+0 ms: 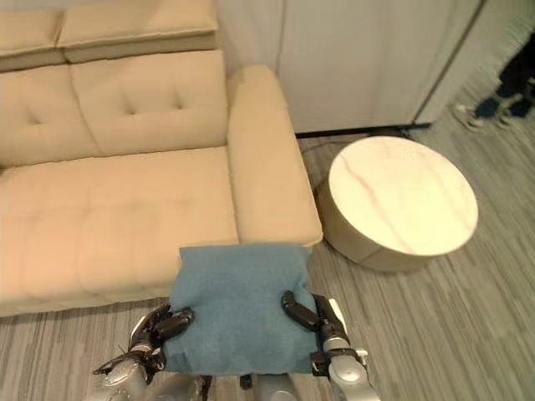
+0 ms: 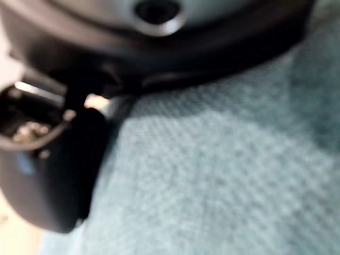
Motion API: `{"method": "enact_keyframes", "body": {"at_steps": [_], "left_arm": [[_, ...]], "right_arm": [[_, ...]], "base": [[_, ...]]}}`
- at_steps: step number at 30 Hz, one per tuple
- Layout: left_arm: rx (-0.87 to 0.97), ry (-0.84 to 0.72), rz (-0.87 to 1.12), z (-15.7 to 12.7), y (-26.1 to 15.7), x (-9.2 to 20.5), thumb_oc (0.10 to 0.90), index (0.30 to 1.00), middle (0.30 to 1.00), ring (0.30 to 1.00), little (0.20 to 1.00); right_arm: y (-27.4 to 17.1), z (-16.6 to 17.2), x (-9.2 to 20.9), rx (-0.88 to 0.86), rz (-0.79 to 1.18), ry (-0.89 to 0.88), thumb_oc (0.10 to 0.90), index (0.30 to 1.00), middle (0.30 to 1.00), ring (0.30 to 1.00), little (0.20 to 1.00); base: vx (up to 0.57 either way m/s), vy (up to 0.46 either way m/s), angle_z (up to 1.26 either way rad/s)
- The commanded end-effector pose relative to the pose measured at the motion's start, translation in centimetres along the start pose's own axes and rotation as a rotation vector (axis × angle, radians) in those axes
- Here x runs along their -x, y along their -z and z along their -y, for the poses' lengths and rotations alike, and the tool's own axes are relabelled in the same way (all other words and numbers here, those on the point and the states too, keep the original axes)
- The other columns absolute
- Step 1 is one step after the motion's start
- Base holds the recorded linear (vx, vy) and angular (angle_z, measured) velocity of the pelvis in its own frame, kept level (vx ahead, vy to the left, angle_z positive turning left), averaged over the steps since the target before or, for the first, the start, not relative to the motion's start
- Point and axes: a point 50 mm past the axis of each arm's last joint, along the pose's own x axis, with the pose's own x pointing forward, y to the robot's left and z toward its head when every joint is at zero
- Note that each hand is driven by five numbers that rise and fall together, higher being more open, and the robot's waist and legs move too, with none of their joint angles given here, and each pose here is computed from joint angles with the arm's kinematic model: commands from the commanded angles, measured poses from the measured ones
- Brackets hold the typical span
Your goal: Pick up all the scattered cushions and arrange them neatly on the sofa.
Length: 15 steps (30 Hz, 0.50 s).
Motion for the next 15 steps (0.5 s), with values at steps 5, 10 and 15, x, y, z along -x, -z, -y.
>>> {"method": "enact_keyframes", "body": {"at_steps": [5, 10, 15], "left_arm": [[0.038, 0.068, 0.251, 2.0, -4.6, 0.4, 0.400, 0.300, 0.300, 0.300, 0.300], [0.059, 0.021, 0.274, 1.6, -4.9, 0.1, 0.400, 0.300, 0.300, 0.300, 0.300], [0.057, 0.022, 0.238, 1.6, -4.1, -0.1, 0.400, 0.300, 0.300, 0.300, 0.300]], "right_arm": [[-4.6, -0.3, 0.2, -0.046, 0.256, -0.023, 0.400, 0.300, 0.300, 0.300, 0.300], [-4.2, 0.0, 0.0, -0.020, 0.235, -0.011, 0.400, 0.300, 0.300, 0.300, 0.300], [-3.7, -0.3, 0.0, -0.004, 0.211, -0.016, 0.400, 0.300, 0.300, 0.300, 0.300]], "base": [[0.21, 0.167, 0.13], [0.32, 0.405, -0.19], [0.31, 0.410, -0.24]]}}
